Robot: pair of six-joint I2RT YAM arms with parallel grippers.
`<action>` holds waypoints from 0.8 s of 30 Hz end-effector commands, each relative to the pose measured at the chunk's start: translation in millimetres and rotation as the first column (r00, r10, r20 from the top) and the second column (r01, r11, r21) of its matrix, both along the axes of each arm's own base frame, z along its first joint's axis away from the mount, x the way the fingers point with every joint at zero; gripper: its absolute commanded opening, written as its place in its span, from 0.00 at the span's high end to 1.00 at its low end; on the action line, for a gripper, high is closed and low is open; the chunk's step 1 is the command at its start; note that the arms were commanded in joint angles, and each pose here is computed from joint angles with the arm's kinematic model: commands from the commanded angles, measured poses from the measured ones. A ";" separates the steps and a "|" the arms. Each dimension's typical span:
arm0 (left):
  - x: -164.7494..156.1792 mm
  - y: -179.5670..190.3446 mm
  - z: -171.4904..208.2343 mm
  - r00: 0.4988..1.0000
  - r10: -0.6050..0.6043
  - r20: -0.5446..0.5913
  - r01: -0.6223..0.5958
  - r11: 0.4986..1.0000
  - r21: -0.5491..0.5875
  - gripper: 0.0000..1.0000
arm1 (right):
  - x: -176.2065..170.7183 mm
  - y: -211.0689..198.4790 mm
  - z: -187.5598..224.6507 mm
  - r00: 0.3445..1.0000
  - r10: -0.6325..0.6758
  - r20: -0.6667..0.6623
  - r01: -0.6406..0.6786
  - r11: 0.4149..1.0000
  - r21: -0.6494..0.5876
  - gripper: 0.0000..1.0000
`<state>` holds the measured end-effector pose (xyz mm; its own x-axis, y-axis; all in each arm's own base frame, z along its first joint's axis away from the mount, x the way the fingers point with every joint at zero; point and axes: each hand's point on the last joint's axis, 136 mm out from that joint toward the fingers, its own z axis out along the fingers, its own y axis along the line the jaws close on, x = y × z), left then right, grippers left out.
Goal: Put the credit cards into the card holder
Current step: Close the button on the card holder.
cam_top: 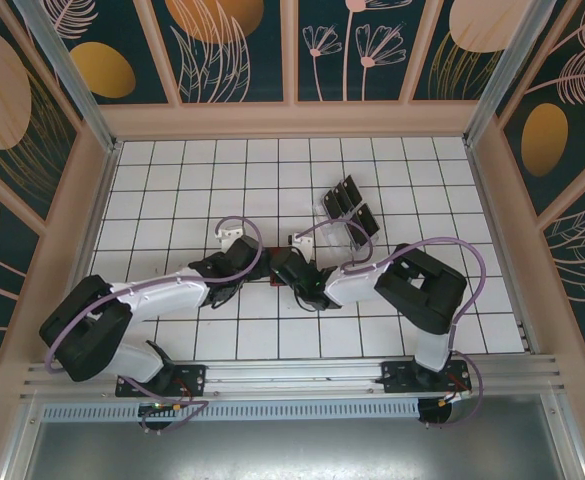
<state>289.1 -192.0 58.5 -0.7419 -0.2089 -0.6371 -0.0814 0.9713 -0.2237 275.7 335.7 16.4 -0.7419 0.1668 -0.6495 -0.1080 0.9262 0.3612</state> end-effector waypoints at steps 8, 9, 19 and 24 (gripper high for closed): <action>11.9 -5.3 -8.7 0.999 -0.043 -0.022 0.044 0.997 0.058 0.01 | -87.3 -79.7 -79.8 0.911 0.095 -0.402 -0.246 0.906 -0.344 1.00; 12.7 -5.9 -8.9 0.999 -0.047 -0.022 0.048 0.997 0.062 0.01 | -82.2 -71.3 -72.5 0.914 0.120 -0.387 -0.255 0.914 -0.317 1.00; 17.7 -12.1 -2.7 0.995 -0.101 -0.005 0.101 0.991 0.088 0.02 | -40.0 -29.1 -1.3 0.939 0.236 -0.249 -0.258 0.964 -0.062 1.00; 14.3 -13.6 -4.0 0.991 -0.137 -0.010 0.137 0.986 0.092 0.01 | -28.0 -25.9 29.0 0.951 0.238 -0.195 -0.236 0.971 0.032 1.00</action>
<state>299.5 -201.7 49.3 -0.7693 -0.0715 -0.6348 0.0181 0.9909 -0.1335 256.2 316.1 38.8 -0.8572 -0.0075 -0.5150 -0.2398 0.8908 0.3861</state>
